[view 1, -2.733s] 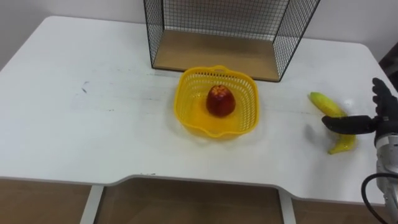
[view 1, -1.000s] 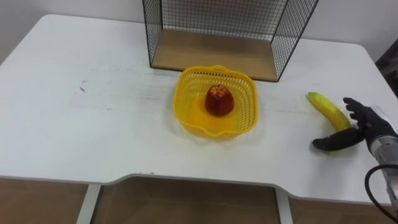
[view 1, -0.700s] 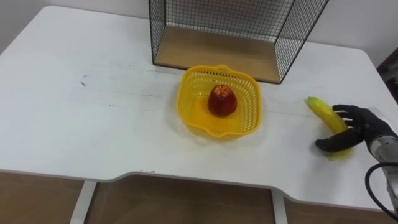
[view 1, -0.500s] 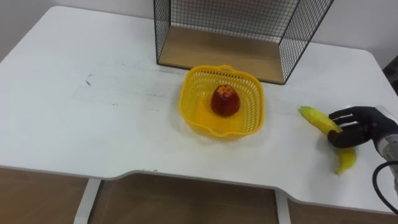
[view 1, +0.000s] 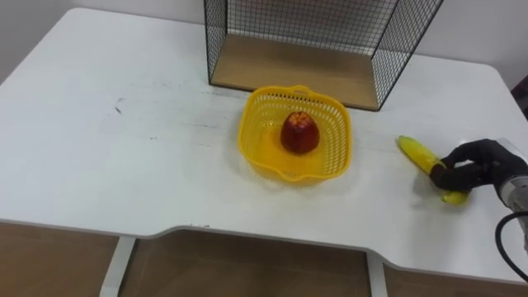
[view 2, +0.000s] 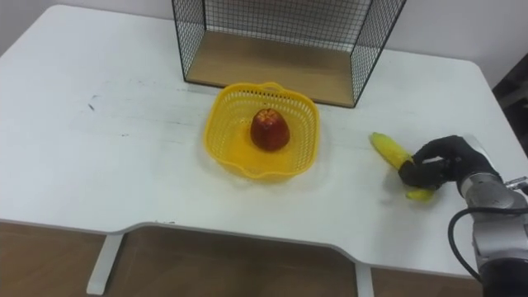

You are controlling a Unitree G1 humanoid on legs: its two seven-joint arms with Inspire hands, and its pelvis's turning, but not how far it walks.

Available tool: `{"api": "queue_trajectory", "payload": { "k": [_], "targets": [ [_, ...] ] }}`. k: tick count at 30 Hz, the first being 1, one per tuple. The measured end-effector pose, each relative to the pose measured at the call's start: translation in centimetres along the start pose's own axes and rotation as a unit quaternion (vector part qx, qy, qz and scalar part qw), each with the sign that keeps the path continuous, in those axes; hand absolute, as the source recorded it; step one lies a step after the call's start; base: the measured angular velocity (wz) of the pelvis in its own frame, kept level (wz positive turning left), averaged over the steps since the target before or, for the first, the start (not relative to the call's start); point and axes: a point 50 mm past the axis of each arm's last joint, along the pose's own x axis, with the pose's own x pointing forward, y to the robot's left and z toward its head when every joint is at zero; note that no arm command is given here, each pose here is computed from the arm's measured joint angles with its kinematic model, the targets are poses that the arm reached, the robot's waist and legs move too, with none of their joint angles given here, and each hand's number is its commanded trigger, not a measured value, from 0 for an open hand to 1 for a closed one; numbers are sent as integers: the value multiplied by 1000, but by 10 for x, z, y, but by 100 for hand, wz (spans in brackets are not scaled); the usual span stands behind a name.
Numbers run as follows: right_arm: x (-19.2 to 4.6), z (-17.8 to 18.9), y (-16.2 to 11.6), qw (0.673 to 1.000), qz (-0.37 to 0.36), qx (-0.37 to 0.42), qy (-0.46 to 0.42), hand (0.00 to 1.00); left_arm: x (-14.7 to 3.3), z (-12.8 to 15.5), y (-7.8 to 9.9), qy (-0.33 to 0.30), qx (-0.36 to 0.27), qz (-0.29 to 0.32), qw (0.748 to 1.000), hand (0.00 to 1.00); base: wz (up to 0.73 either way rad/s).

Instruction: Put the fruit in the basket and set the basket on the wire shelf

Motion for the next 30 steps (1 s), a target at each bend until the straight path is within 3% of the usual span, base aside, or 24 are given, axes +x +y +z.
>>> {"api": "queue_trajectory", "payload": {
  "k": [14, 30],
  "targets": [
    [0, 6, 3, 1000, 12, 20, -13, 100, 1, 1, -1, 0, 4, 0, 1000, 0, 0],
    [-18, 70, 2, 985, -32, 37, -164, 100, 2, -5, -2, 6, 4, 13, 1000, 0, 0]
  ]
}}
